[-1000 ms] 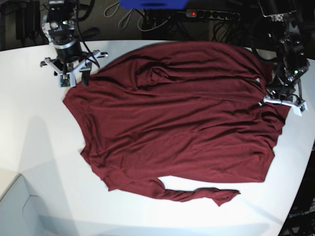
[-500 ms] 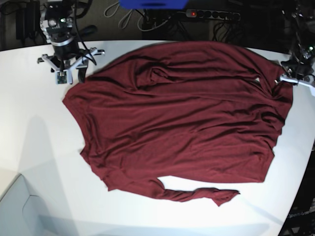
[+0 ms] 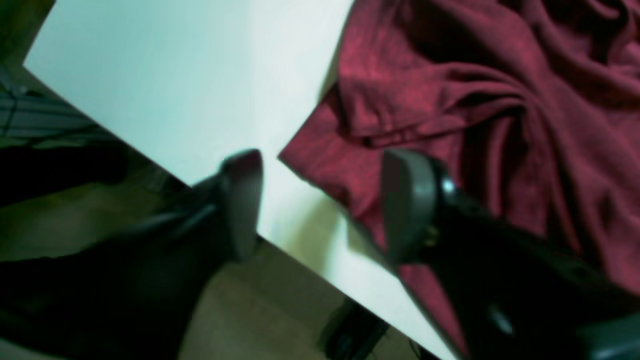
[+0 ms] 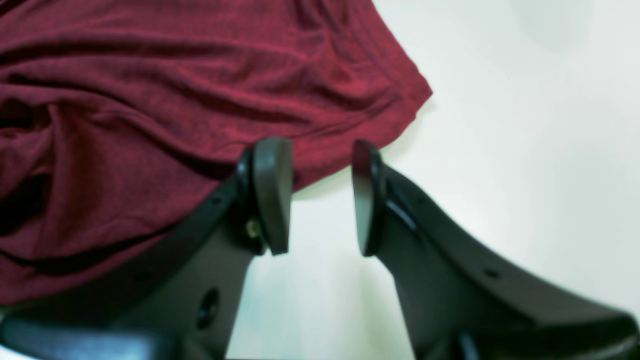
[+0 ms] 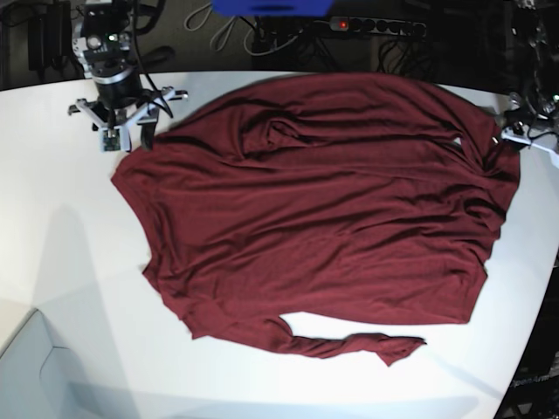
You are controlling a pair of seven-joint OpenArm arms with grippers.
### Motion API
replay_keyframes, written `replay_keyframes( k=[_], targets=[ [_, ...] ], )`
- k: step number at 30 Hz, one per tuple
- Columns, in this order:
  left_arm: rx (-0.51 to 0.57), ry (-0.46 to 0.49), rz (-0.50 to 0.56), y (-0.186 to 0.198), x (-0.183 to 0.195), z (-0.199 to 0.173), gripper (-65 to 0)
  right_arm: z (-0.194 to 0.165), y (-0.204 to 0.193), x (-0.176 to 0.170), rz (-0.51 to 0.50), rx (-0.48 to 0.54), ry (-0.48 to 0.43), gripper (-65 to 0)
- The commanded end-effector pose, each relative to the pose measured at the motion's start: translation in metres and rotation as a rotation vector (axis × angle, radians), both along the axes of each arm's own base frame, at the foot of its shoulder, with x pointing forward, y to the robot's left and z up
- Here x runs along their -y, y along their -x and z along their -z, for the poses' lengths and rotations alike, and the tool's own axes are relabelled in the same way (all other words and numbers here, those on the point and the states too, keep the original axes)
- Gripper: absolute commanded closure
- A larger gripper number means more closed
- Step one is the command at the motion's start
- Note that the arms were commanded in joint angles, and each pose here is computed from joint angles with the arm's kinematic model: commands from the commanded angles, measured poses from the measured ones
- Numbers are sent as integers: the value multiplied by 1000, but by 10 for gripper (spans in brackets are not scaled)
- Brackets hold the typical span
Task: Layout the t-shirt on the table in an organized manner, then fold the t-shirt properly
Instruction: 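Release the shirt and hold both grippers at the collar edge, then move the right gripper along the collar edge and grasp the shirt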
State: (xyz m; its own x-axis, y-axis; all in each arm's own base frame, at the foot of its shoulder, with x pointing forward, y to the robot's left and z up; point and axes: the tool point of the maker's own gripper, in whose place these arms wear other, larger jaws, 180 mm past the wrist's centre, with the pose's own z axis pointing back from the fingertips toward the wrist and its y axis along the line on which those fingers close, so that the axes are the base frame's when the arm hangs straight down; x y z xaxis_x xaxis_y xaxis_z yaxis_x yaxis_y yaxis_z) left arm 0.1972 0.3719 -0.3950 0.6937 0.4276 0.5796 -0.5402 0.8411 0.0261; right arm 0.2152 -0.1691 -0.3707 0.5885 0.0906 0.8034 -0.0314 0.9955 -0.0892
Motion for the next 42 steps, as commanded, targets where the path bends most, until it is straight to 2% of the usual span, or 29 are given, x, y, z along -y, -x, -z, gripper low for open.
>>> replay_keyframes(
  k=[1,10,13,26,29,33,37,39,42],
  targets=[
    [22,-33,8,-6,-7,-11,-374,-10,-4,2,-2,40,5,-197],
    [-22,-3,-50,-1,-20,10,-239,-9,-4,2,-1,38,5,-197],
    [-43,5,-62,4,-21,18,-238,-9,-4,3,-1,37,7,-196],
    [-8,-26,-67,0,-28,17,-238,-8,-3,3,-1,32,7,-195],
    [-49,-57,-74,8,-35,24,-238,-8,-3,3,-1,32,7,-195],
    [-105,-99,-32,3,-30,38,-236,-8,-3,3,0,31,7,-195],
    [-94,-123,15,-2,-21,43,-227,-7,-2,3,0,27,7,-195],
    [-97,-127,22,-2,-20,44,-179,-7,-2,3,-1,27,9,-195],
    [-98,-128,17,-1,-22,45,-50,-7,-2,3,-1,27,10,-194]
  ],
)
